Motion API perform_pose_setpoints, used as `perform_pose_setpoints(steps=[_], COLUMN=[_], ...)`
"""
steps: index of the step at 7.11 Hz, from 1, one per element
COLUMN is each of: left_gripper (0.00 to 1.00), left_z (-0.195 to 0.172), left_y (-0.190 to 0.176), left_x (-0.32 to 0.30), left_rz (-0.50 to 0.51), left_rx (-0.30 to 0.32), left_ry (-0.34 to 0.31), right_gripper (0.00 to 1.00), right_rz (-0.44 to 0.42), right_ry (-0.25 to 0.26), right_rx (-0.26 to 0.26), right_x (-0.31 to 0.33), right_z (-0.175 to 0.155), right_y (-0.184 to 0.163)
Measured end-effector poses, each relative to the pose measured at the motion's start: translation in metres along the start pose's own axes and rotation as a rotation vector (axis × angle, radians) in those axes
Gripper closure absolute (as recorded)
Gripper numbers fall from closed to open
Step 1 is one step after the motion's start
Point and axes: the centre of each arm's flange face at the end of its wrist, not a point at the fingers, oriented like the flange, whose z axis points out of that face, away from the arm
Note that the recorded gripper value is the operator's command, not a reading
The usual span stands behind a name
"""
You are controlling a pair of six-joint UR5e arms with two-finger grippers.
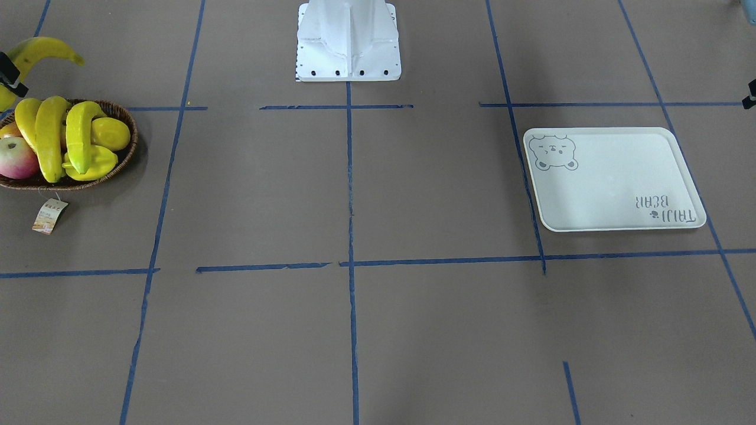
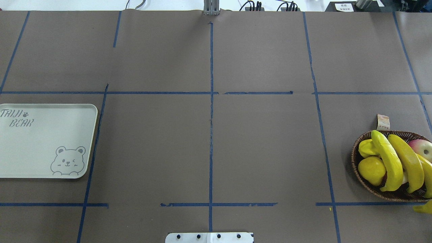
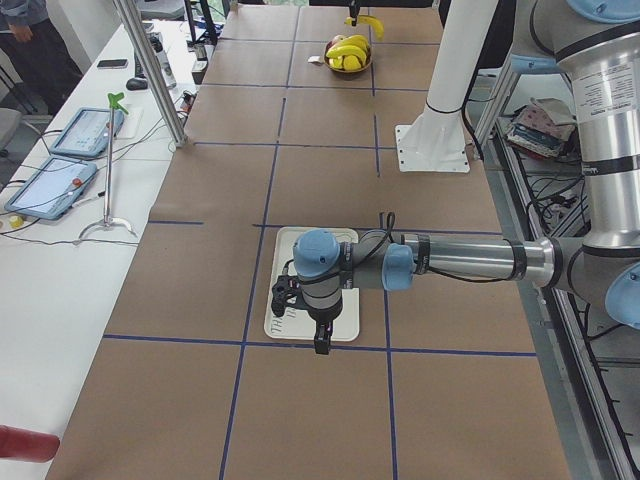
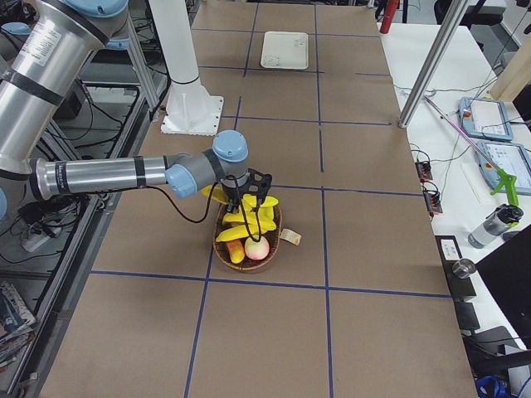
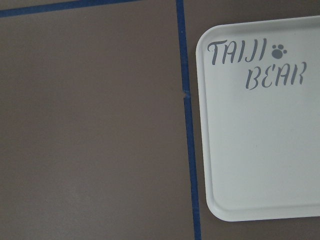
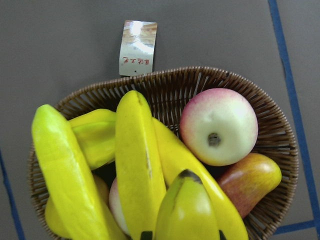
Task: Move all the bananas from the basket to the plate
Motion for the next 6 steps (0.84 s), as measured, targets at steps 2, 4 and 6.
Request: perform_pose_setpoints(steps=[2,4,6], left_gripper=[0.00,0.00,0.00], left_z=[-0.005,-0.008,-0.028], left_y=[-0.003,-0.016,-0.057], left_x=[0.007,0.023,0.049], left_rz=[0.023,0.085,0.183], left_rx=[0.026,0.063,0.147], left_ry=[0.019,0.026,0.025], right_gripper=[1.00,1.00,1.00], right_rz=[-0.028,-0.015,0.022], right_ry=[-0.064,-0.121,-0.166], right_rx=[0.003,0.007,0.007], right_x=[-0.025,-0.058,-0.106], right_z=[-0.009,-0.014,-0.014], right_y=[-0.012,-0.028,-0.042])
